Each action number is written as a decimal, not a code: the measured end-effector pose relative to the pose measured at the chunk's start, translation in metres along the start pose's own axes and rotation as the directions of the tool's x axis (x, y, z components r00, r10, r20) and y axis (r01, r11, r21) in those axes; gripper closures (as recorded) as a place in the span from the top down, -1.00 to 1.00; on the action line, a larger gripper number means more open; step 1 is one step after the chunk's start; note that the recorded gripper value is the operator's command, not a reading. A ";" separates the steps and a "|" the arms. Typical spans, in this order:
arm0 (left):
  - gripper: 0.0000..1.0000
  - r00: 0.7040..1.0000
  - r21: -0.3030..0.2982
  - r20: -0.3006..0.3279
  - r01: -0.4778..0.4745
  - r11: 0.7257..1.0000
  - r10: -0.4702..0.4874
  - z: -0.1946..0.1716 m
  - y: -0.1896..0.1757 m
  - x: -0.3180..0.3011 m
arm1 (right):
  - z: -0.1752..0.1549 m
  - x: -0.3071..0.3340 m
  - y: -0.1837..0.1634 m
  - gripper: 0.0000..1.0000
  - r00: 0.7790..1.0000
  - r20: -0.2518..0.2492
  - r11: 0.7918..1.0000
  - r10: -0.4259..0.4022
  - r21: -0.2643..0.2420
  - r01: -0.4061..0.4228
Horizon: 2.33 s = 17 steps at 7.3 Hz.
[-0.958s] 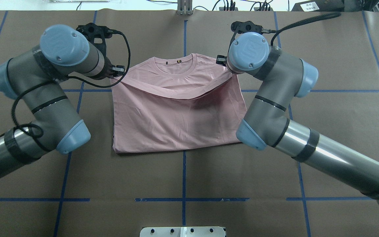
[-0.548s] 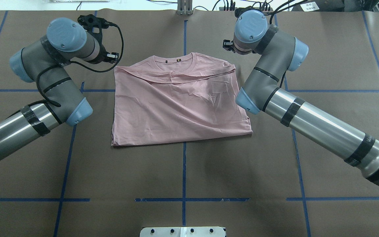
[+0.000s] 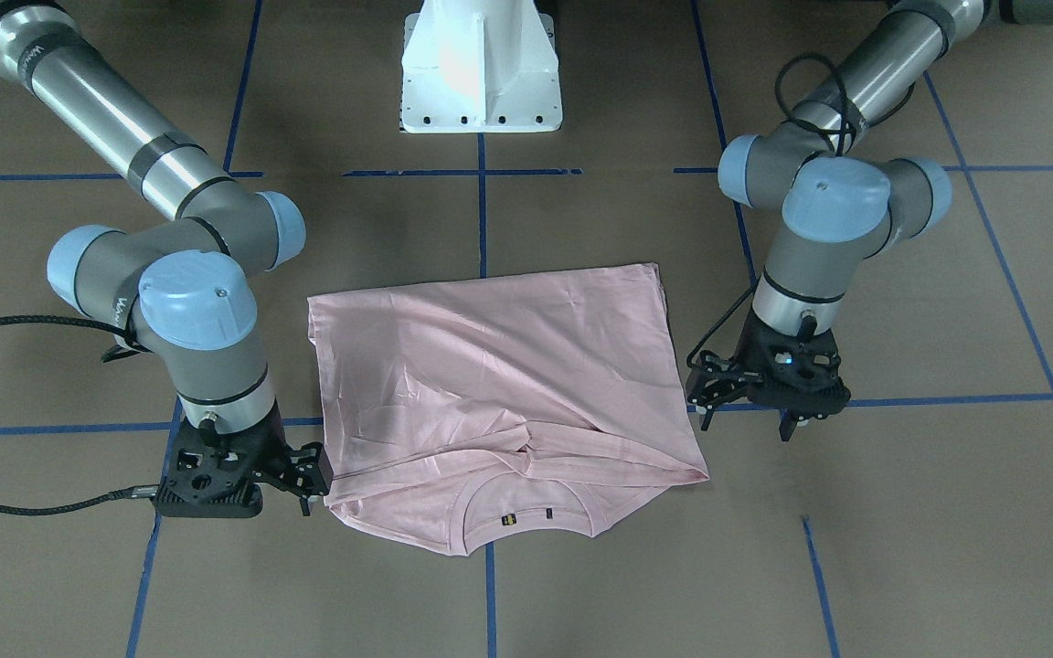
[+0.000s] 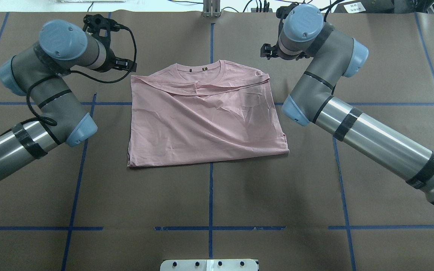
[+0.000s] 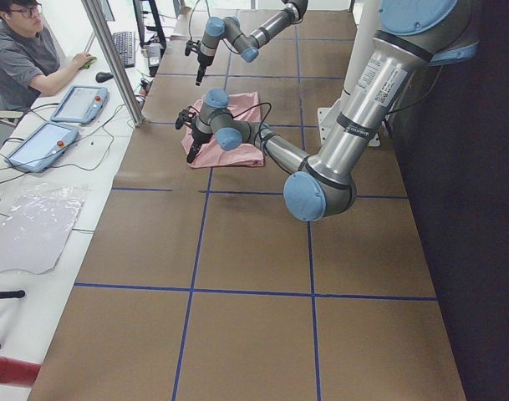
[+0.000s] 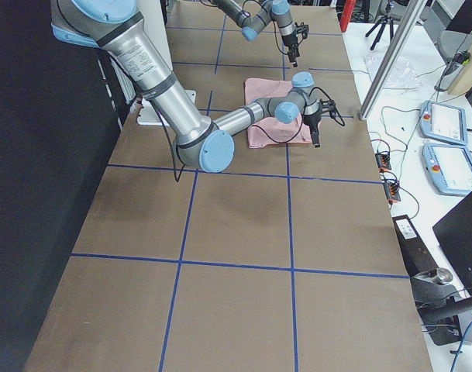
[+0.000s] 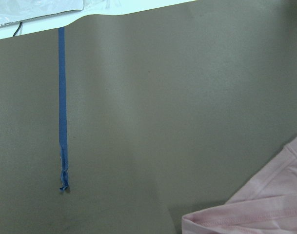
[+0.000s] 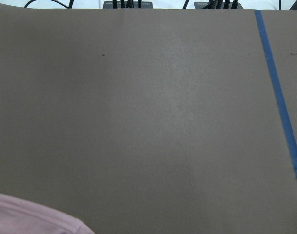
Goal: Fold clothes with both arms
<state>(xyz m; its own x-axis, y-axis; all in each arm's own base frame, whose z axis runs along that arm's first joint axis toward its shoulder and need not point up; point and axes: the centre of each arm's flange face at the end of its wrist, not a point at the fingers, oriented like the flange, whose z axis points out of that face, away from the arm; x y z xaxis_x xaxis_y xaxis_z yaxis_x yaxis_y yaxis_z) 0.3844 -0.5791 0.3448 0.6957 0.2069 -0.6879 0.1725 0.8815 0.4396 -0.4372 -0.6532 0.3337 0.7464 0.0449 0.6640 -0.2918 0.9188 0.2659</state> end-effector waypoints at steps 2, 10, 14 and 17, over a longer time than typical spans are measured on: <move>0.85 0.996 -0.058 -0.077 0.045 0.997 -0.049 -0.029 0.077 0.016 | -0.014 0.007 0.008 1.00 0.999 0.030 1.000 -0.011 0.003 0.011; 0.14 0.974 -0.162 -0.059 0.207 0.965 -0.219 -0.015 0.209 0.090 | -0.019 0.009 0.010 1.00 0.999 0.039 1.000 -0.013 0.010 0.013; -0.02 0.975 -0.165 -0.056 0.204 0.965 -0.216 -0.011 0.211 0.092 | -0.017 0.012 0.012 1.00 0.999 0.035 1.000 -0.014 0.007 0.014; -0.54 0.975 -0.168 -0.056 0.202 0.965 -0.214 -0.009 0.212 0.095 | -0.016 0.014 0.013 1.00 0.999 0.033 1.000 -0.013 0.005 0.013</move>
<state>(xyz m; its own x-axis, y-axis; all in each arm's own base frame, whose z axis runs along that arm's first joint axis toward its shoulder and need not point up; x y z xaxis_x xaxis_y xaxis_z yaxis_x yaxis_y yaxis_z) 0.4806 -0.3688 0.3679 0.6022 0.0368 -0.7975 0.1901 0.9636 0.1880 -0.4212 -0.6347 0.3351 0.7304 0.0199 0.6828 -0.2851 0.9172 0.2783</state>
